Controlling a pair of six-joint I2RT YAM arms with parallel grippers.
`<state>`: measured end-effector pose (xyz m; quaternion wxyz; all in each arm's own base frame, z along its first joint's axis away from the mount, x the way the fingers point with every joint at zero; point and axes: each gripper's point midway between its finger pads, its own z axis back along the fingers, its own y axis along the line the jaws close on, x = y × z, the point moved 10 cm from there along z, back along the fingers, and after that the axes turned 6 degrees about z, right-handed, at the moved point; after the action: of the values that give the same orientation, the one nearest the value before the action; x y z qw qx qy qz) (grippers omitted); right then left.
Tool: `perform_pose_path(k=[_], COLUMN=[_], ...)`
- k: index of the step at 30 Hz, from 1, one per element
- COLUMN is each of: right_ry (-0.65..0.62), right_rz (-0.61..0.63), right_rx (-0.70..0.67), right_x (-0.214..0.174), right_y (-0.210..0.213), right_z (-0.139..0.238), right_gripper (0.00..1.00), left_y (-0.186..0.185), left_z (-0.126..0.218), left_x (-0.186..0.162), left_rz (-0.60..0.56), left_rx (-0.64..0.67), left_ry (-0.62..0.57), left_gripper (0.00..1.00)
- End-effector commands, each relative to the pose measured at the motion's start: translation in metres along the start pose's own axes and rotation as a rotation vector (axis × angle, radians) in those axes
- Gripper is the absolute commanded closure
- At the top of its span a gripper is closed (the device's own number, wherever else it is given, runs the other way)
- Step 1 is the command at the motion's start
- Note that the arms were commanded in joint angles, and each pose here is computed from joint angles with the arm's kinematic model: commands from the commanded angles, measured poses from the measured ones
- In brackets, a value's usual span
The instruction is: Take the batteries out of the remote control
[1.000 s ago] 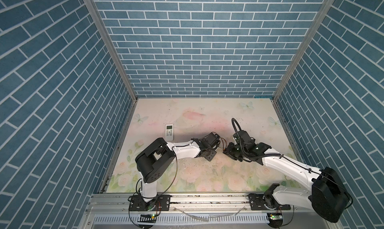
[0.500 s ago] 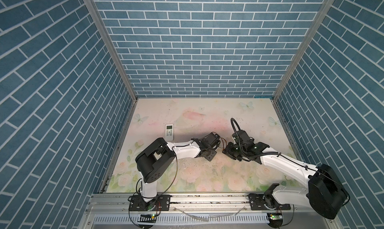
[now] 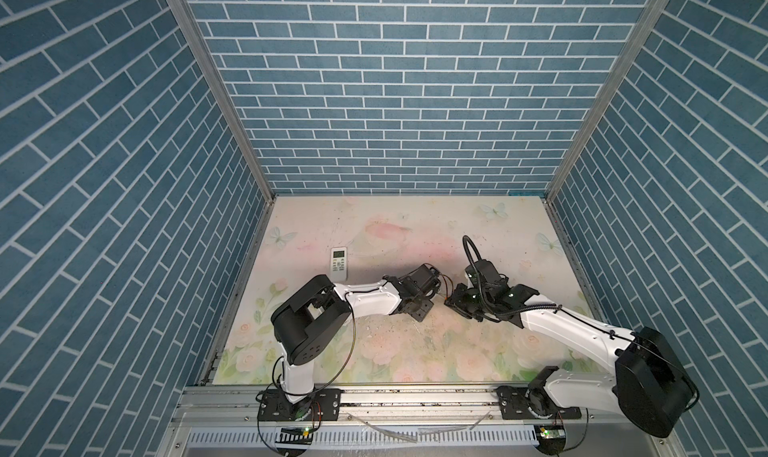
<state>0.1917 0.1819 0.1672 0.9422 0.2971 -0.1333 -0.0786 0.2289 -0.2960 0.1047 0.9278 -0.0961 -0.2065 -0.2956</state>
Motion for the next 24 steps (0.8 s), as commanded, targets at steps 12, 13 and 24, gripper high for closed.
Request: perform_pose_path(k=[12,13,24], right_ry=[-0.114,-0.116,-0.146], right_rz=[0.101,0.103,0.121], right_rx=[0.201,0.203,0.22], right_x=[0.019,0.02,0.022], right_y=[0.035,0.035,0.04], right_z=[0.015,0.016,0.022], right_gripper=[1.0,1.0,1.0], left_y=[-0.002,-0.002,-0.002], left_z=[-0.038,-0.038,-0.039], left_x=[-0.066,-0.066,-0.067], left_rz=[-0.082,-0.083,-0.083], left_rx=[-0.005,-0.005,-0.006], left_ry=[0.312,0.312,0.318], left_gripper=[0.7,0.7,0.71])
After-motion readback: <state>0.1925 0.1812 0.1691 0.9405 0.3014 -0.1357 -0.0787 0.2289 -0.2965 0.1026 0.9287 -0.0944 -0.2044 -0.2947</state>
